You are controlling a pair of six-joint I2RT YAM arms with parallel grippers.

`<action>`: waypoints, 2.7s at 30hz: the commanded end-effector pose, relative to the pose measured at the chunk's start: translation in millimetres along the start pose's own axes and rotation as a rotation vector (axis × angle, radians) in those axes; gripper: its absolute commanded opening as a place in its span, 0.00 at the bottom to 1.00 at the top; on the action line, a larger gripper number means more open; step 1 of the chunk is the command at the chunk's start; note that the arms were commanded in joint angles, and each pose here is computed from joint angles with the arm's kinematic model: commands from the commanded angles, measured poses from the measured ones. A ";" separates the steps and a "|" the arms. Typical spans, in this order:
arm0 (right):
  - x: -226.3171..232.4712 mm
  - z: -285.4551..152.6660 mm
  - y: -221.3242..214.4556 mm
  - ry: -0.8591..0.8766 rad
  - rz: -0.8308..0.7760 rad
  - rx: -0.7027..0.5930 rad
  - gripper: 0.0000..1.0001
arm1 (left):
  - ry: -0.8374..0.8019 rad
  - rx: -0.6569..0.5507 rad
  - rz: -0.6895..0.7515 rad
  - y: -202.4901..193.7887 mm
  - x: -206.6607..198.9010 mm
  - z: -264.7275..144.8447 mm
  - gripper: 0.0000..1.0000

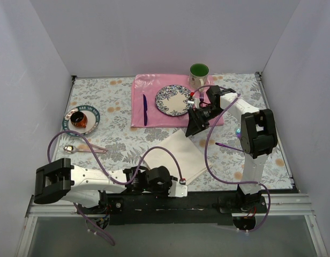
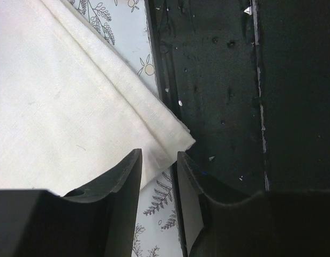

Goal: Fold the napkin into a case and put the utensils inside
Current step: Smooth out the square-folded napkin at the center of the board, then pick up the top corner of the square folded napkin from the center of the board.

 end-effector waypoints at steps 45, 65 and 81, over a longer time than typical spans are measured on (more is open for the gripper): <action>5.3 -1.7 8.0 0.051 -0.018 -0.041 0.95 | 0.036 -0.044 0.000 12.2 2.8 -5.8 0.20; 3.6 0.1 6.3 0.057 -0.010 -0.037 0.95 | 0.083 0.018 -0.053 9.4 7.3 14.2 0.39; 0.6 2.7 6.0 0.067 0.003 -0.036 0.95 | 0.121 0.014 -0.037 7.3 7.4 10.2 0.33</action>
Point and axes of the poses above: each gripper's point midway between its finger pads, its own z axis out along the fingers, its own x axis along the line the jaws close on, y = z × x, the point moved 8 cm from there along -z, back along the fingers, and after that the axes turned 10 degrees about -z, right-handed, at the moved point
